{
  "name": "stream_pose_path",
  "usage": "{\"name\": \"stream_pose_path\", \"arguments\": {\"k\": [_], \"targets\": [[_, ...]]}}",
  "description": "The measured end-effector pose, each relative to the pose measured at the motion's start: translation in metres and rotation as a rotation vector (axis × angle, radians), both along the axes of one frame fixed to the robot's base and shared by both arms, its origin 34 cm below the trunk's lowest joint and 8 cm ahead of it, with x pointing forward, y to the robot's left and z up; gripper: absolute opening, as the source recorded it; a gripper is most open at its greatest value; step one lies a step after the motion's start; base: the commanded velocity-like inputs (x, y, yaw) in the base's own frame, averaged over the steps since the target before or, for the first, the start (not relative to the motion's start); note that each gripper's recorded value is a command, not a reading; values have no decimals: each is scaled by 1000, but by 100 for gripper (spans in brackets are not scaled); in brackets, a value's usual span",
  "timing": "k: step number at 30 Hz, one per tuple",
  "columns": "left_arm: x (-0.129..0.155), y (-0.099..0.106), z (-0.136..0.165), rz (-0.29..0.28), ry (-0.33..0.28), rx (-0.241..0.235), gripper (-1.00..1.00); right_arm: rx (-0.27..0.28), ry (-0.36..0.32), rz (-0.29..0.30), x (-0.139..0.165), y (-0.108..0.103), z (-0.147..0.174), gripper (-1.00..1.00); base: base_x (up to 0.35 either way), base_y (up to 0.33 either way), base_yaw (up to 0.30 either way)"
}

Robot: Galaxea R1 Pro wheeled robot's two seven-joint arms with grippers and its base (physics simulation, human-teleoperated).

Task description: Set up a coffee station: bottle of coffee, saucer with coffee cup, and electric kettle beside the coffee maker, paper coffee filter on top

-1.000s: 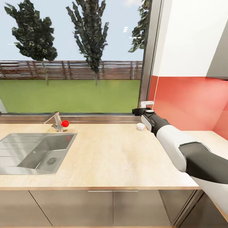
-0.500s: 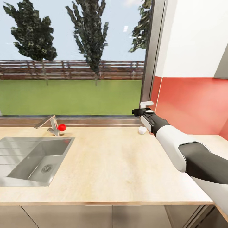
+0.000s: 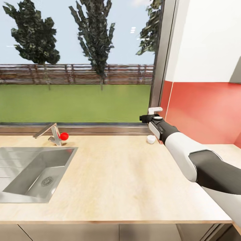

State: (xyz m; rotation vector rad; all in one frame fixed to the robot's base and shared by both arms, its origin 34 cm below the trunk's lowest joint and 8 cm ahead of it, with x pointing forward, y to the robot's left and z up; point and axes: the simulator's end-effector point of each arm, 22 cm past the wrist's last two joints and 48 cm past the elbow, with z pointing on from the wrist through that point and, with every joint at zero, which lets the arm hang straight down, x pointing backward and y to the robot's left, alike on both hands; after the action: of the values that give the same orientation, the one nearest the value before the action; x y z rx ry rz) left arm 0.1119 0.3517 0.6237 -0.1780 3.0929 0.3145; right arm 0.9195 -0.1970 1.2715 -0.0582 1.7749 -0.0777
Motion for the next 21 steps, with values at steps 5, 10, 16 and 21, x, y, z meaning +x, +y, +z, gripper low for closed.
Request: {"name": "stream_pose_path", "arguments": {"k": [5,10,16,21], "targets": [[0,0,0,0,0,0,100,1,1,0,0,0,0,100,35,0,0],[0,0,0,0,0,0,100,1,0,2,0,1,0,100,165,0,0],[0,-1,0,0,-1,-1,100,1,0,1,0,1,0,100,104,0,0],[0,-1,0,-1,1,-2,100,1,0,1,0,1,0,100,12,0,0]]}}
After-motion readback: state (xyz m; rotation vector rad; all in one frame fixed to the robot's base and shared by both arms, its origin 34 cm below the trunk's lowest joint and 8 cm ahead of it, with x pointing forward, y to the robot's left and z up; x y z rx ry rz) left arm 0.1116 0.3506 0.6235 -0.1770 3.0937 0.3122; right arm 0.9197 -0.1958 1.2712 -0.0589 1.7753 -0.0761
